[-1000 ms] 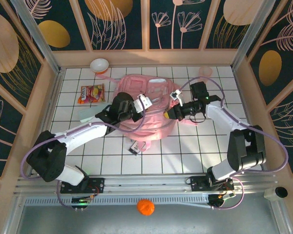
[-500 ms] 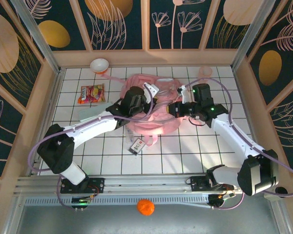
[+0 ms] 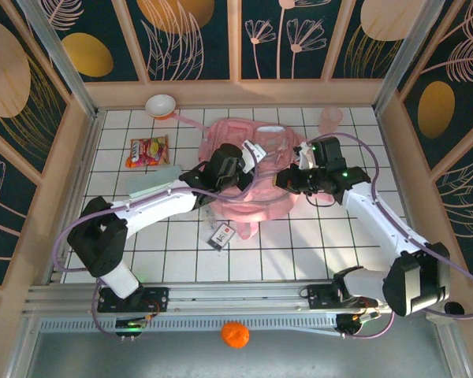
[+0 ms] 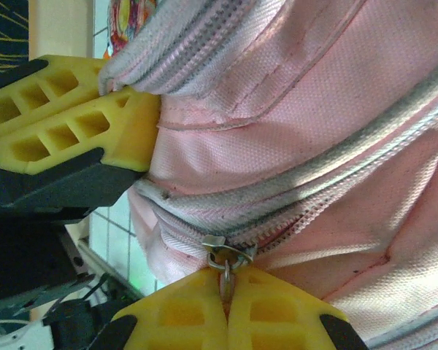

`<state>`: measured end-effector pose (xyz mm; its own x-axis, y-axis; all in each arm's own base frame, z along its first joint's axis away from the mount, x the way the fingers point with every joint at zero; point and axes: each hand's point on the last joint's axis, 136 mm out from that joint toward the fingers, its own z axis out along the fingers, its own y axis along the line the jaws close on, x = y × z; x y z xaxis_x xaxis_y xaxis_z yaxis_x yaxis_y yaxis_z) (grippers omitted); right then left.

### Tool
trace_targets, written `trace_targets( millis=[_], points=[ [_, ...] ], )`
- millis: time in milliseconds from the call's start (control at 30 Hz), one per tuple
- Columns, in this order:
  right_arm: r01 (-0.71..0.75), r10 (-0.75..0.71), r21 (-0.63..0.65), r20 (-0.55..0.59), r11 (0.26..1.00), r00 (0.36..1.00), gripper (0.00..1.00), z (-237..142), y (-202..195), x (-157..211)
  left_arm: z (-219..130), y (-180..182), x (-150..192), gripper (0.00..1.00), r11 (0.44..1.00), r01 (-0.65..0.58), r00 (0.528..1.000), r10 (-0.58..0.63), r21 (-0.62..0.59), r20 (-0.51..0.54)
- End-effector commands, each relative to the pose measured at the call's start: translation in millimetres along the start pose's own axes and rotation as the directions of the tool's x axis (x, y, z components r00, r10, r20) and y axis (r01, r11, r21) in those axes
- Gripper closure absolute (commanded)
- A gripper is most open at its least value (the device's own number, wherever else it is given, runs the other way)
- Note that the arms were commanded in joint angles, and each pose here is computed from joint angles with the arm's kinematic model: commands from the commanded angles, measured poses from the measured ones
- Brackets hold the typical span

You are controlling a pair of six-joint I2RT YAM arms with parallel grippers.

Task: Pack the student bag

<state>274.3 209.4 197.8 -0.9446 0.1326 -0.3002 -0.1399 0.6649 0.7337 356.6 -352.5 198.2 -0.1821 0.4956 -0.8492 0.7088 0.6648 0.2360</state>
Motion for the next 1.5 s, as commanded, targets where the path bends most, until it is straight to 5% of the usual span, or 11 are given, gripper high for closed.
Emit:
trace_targets(
  millis=[0,300,433,533,933,1267,1467],
  points=[
    [-0.062,0.045,-0.112,-0.146,0.992,0.988,1.00,-0.4,30.3,25.4,-9.5,42.8,-4.4,1.00,0.984,-0.044,0.999,0.046,-0.174,0.006],
    [-0.125,0.096,-0.160,-0.181,0.979,0.979,1.00,21.4,50.5,34.0,1.8,29.0,-16.9,1.00,0.992,0.075,0.997,-0.072,-0.103,0.038],
    [-0.147,0.133,-0.089,-0.150,0.985,0.980,1.00,16.4,27.8,31.5,-6.8,26.3,-18.7,1.00,0.993,0.077,0.993,-0.069,-0.084,0.101],
    [-0.159,0.150,-0.085,-0.106,0.984,0.983,0.77,2.4,17.3,25.0,-18.4,14.5,-19.9,1.00,1.000,0.014,0.986,-0.013,-0.007,0.165],
    [-0.269,0.293,-0.222,0.082,0.937,0.953,0.42,-38.3,-0.5,-7.2,-62.8,-8.1,-26.2,1.00,0.958,-0.170,0.899,0.056,0.229,0.435],
    [-0.319,0.364,-0.316,0.093,0.894,0.927,0.38,-12.7,9.6,-18.6,-66.7,-15.0,-27.8,1.00,0.941,-0.216,0.884,0.075,0.260,0.461],
    [-0.336,0.380,-0.316,0.086,0.887,0.921,0.47,3.0,9.8,-25.0,-72.0,-20.2,-29.2,1.00,0.927,-0.262,0.868,0.104,0.269,0.486]
  ],
)
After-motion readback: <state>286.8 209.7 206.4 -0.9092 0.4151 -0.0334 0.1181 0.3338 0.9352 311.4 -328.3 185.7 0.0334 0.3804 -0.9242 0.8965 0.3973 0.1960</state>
